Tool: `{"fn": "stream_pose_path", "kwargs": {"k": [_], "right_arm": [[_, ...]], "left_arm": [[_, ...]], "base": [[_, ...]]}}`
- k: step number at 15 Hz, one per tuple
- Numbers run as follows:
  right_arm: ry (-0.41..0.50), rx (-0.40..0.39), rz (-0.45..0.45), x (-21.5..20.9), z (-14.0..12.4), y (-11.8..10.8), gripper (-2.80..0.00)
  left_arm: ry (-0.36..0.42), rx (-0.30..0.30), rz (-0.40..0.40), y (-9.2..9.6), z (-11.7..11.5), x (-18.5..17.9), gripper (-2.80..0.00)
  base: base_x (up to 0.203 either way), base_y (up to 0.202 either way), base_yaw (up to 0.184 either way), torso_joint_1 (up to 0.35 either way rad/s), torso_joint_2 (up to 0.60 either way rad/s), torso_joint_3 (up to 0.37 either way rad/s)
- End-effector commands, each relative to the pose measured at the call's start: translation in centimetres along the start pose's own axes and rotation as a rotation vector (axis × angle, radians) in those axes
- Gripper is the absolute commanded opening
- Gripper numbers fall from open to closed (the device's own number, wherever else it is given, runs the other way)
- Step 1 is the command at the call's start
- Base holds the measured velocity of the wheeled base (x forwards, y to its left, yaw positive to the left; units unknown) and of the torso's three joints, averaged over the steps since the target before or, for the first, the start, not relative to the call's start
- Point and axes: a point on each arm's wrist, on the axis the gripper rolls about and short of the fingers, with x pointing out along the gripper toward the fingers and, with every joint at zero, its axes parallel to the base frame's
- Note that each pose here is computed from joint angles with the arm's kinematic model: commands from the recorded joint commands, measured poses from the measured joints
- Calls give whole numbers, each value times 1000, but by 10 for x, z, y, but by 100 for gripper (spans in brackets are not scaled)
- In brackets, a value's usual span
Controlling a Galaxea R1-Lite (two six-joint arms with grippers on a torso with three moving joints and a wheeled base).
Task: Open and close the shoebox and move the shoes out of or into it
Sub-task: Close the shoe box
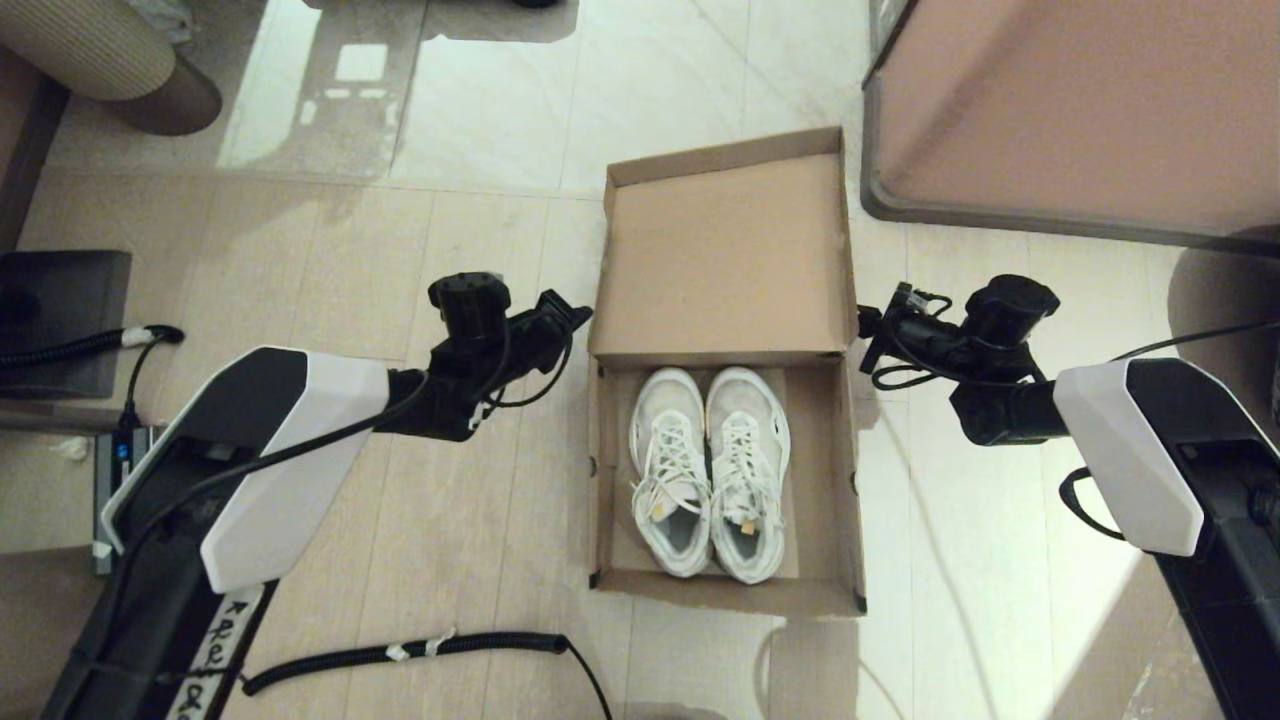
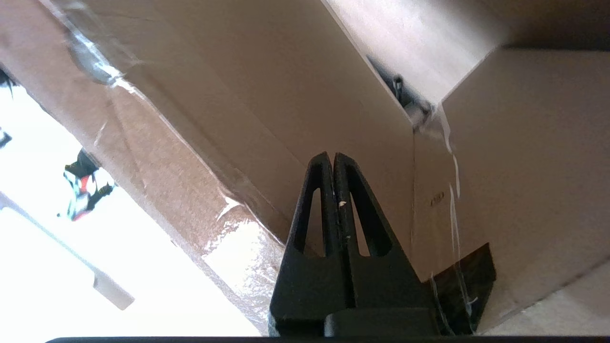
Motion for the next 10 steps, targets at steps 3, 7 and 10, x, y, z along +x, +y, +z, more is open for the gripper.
{"fn": "stream_pose_path", "kwargs": {"k": [3,7,10], "right_arm": [[26,66,-24,-7,5,-10,-280],[22,166,-85,-13,11,-16,-280],[24,142,-85,-12,10,-15,-280]], "left_arm": [[8,-7,0,0,-8,3,-280],[-19,-12,31,-10,-15,2,-280],[-17,-16,47,-19,-15,-6,-280]], "base": [[0,0,0,0,0,0],[0,0,0,0,0,0],[0,0,0,0,0,0]]}}
